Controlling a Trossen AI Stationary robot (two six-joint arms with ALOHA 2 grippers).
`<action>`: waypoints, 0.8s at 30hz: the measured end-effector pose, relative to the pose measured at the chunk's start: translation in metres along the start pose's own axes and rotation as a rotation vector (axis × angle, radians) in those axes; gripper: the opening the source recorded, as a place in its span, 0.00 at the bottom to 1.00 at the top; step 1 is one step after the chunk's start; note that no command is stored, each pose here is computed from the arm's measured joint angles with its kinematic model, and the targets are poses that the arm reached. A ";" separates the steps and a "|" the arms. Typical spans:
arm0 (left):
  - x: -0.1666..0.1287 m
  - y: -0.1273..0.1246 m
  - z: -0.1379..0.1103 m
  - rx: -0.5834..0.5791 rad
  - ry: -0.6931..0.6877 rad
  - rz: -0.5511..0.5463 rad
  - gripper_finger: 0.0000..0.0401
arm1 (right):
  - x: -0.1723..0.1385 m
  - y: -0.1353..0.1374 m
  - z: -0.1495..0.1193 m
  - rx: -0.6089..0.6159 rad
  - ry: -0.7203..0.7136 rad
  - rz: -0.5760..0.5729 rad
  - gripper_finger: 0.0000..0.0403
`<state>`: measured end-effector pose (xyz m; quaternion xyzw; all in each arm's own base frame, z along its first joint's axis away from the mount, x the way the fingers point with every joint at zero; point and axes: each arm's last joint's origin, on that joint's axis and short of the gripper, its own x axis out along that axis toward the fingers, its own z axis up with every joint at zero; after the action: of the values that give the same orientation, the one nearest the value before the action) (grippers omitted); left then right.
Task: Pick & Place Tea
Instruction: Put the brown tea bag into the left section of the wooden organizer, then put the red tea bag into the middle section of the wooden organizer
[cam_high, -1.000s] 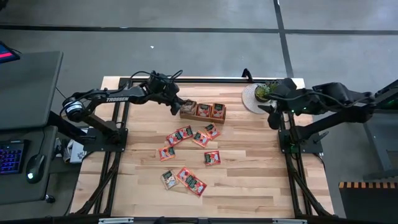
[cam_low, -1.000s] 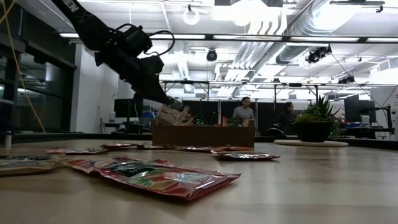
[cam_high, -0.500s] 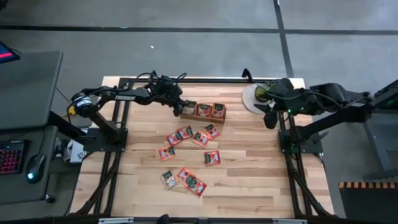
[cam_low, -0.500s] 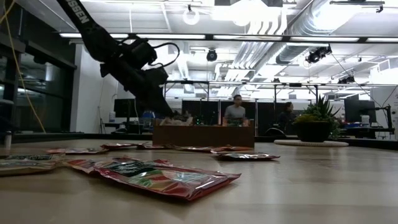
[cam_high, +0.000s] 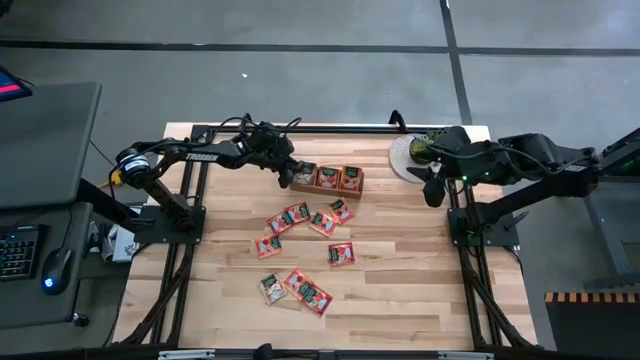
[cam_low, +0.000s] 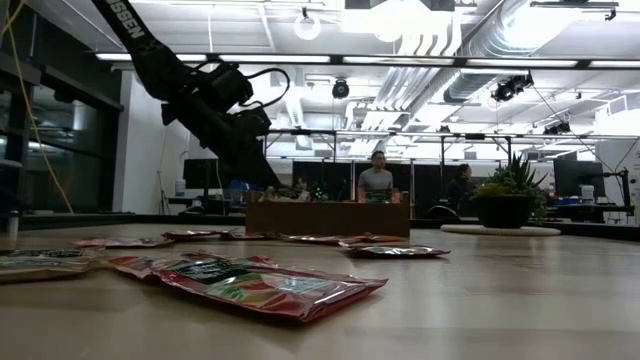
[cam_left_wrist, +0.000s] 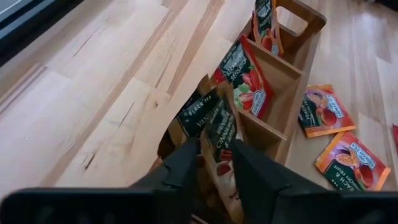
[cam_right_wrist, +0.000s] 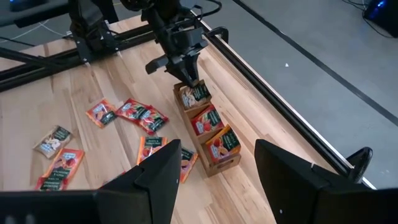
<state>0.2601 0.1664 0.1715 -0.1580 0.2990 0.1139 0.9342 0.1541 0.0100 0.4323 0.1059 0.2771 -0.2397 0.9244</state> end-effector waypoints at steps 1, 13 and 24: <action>0.000 0.000 0.000 0.000 -0.001 -0.002 0.29 | 0.000 0.000 0.000 0.000 0.000 0.000 0.50; -0.020 -0.007 0.041 0.048 -0.080 0.013 0.45 | 0.000 0.000 0.000 -0.002 0.006 0.012 0.50; -0.070 -0.029 0.076 -0.054 -0.071 0.047 0.45 | 0.001 0.002 -0.001 -0.009 0.038 0.073 0.50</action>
<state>0.2531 0.1586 0.2779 -0.1719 0.2661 0.1491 0.9367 0.1553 0.0123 0.4308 0.1164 0.2915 -0.2025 0.9276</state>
